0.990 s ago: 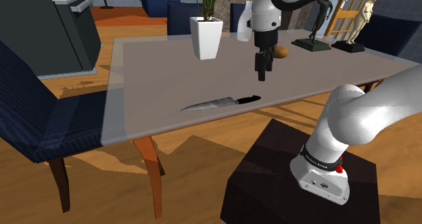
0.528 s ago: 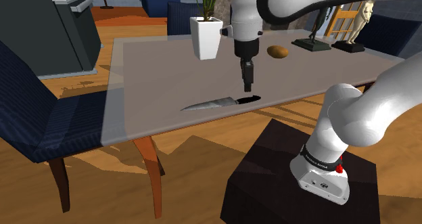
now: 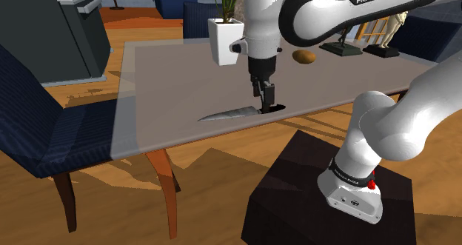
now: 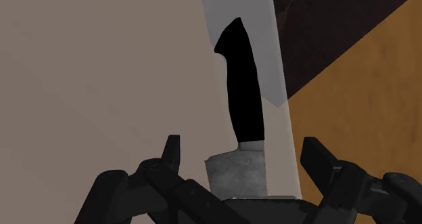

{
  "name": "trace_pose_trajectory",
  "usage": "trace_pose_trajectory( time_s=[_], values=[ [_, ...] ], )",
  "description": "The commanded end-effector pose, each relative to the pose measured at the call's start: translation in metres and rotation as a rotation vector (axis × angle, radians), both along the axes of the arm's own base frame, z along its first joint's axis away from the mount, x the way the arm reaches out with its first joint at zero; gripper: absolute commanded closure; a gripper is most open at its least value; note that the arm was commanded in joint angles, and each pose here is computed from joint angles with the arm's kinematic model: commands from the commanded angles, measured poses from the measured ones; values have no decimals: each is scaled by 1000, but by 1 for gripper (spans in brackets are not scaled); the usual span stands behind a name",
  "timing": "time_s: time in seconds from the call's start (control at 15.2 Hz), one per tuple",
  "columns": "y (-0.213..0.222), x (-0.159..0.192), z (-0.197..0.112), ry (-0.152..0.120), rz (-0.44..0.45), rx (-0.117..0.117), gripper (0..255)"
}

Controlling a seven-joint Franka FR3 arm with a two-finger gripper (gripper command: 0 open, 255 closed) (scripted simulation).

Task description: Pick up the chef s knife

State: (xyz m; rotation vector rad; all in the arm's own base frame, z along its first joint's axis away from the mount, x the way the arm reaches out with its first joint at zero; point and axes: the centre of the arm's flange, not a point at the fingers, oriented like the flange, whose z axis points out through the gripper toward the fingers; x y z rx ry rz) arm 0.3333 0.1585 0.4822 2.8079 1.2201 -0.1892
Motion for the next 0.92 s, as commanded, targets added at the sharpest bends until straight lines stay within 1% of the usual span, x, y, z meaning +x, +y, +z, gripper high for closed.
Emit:
trace_pose_trajectory(
  time_s=[0.0,0.07,0.2,0.26,0.86],
  values=[
    [2,0,-11,0,2,0,0],
    [2,0,-19,0,2,0,0],
    [2,0,-19,0,2,0,0],
    [2,0,-19,0,2,0,255],
    [2,0,-19,0,2,0,255]
  ],
)
